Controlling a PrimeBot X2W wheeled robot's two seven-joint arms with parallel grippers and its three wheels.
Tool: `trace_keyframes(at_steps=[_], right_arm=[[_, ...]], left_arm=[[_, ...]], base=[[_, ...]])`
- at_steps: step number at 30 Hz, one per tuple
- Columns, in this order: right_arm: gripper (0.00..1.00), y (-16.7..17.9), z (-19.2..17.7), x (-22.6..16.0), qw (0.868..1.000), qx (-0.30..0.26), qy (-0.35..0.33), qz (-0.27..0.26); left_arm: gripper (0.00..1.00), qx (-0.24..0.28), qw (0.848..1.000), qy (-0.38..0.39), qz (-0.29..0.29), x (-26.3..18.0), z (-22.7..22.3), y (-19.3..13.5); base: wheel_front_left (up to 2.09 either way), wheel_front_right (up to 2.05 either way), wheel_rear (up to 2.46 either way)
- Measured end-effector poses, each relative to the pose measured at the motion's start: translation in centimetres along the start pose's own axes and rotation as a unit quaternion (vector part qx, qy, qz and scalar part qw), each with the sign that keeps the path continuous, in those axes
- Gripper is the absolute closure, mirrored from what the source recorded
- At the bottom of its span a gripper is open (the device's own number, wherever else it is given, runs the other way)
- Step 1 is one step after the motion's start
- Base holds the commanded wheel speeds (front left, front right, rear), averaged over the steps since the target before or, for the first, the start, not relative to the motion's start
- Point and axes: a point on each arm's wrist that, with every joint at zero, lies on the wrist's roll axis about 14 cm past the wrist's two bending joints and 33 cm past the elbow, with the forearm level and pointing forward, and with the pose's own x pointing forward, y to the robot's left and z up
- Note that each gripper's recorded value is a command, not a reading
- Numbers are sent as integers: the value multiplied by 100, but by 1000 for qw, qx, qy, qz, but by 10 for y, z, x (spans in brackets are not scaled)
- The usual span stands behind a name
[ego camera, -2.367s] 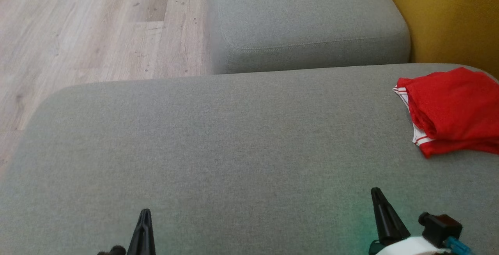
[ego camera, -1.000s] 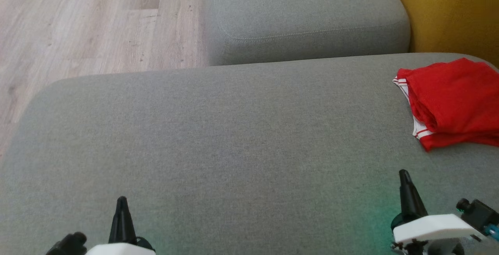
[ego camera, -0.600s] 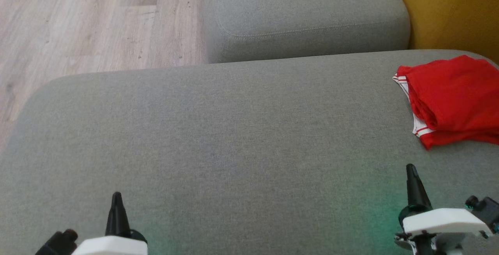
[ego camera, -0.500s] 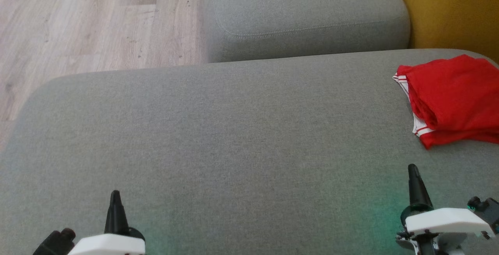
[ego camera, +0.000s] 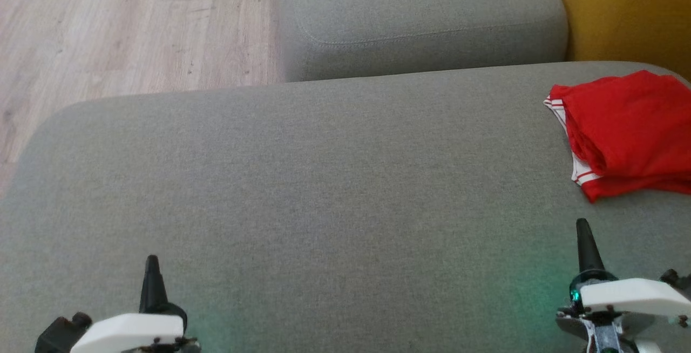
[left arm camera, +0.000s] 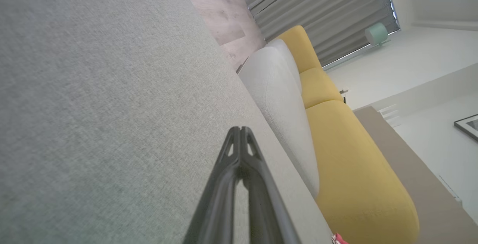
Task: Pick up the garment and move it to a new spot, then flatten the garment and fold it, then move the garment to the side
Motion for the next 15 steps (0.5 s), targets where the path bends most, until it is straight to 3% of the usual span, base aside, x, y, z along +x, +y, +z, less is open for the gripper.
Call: trace_keyframes(at_steps=[15], right_arm=[[100,4,13,8,996,87,-13,5]], left_arm=[[100,-92,996,2,-9,8,6,-4]], base=[[0,0,0]])
